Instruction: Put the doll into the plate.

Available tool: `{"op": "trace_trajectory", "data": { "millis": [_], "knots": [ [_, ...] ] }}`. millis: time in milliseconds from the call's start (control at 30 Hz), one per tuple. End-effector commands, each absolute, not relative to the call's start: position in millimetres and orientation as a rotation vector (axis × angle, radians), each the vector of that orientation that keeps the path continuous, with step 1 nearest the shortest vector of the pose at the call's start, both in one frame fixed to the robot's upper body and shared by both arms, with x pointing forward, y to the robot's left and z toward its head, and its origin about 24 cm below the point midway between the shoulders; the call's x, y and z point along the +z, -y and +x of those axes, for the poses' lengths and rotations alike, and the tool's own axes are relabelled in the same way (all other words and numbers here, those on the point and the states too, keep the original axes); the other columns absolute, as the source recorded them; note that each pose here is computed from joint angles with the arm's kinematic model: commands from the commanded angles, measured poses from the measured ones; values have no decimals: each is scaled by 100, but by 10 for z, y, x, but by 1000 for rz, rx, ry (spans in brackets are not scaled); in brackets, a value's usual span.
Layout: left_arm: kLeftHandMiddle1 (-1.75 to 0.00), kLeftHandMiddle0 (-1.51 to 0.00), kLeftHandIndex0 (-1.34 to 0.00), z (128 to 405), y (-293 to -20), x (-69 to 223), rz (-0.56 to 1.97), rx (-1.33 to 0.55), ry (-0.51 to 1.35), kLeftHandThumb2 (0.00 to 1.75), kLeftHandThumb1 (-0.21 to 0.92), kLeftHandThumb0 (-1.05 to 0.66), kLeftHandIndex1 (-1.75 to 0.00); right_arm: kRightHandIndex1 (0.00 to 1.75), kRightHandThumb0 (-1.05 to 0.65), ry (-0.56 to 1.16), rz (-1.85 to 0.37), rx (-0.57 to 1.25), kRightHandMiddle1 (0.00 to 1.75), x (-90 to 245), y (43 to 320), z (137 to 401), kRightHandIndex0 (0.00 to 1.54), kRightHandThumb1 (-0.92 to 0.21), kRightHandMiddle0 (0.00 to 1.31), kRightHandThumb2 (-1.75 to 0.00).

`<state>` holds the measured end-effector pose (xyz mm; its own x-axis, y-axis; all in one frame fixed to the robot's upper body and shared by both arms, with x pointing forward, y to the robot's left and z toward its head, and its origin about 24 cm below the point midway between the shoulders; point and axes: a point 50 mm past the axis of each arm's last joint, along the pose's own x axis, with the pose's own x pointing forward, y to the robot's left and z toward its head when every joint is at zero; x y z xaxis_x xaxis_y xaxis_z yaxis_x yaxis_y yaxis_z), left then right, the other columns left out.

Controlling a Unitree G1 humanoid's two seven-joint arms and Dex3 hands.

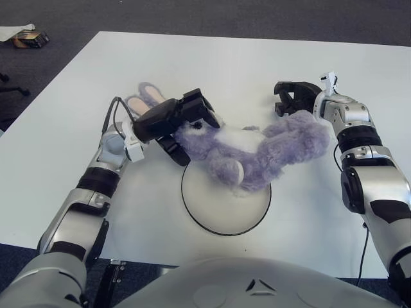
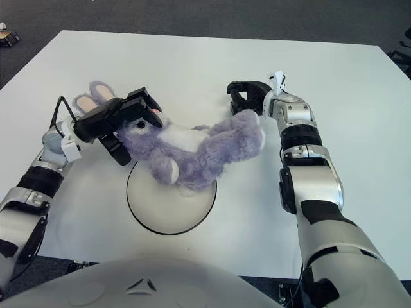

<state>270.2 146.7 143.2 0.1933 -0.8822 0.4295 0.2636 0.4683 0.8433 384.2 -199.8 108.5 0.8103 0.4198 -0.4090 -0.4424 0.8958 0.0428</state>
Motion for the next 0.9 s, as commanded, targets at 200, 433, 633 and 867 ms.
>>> {"op": "trace_trajectory", "data": {
  "millis": [200, 433, 633, 867],
  "knots": [
    [-87, 0, 0, 2729, -1456, 1453, 737, -940, 1100, 63, 92, -105, -105, 175, -1, -488, -62, 450, 163, 899, 2019, 3777, 82, -6, 61, -158],
    [-61, 0, 0, 2752, -1437, 1440, 735, -976, 1095, 63, 92, -105, -97, 175, -1, -495, -54, 437, 162, 900, 2019, 3781, 82, -6, 62, -158],
    [-48, 0, 0, 2761, -1434, 1426, 716, -994, 1079, 64, 92, -105, -90, 175, -1, -500, -45, 436, 160, 900, 2020, 3781, 83, -6, 64, -158],
    [-55, -3, 0, 2777, -1434, 1393, 688, -1026, 993, 63, 92, -105, -91, 175, -1, -492, -50, 446, 160, 895, 2023, 3779, 83, -4, 65, -159]
  ]
}}
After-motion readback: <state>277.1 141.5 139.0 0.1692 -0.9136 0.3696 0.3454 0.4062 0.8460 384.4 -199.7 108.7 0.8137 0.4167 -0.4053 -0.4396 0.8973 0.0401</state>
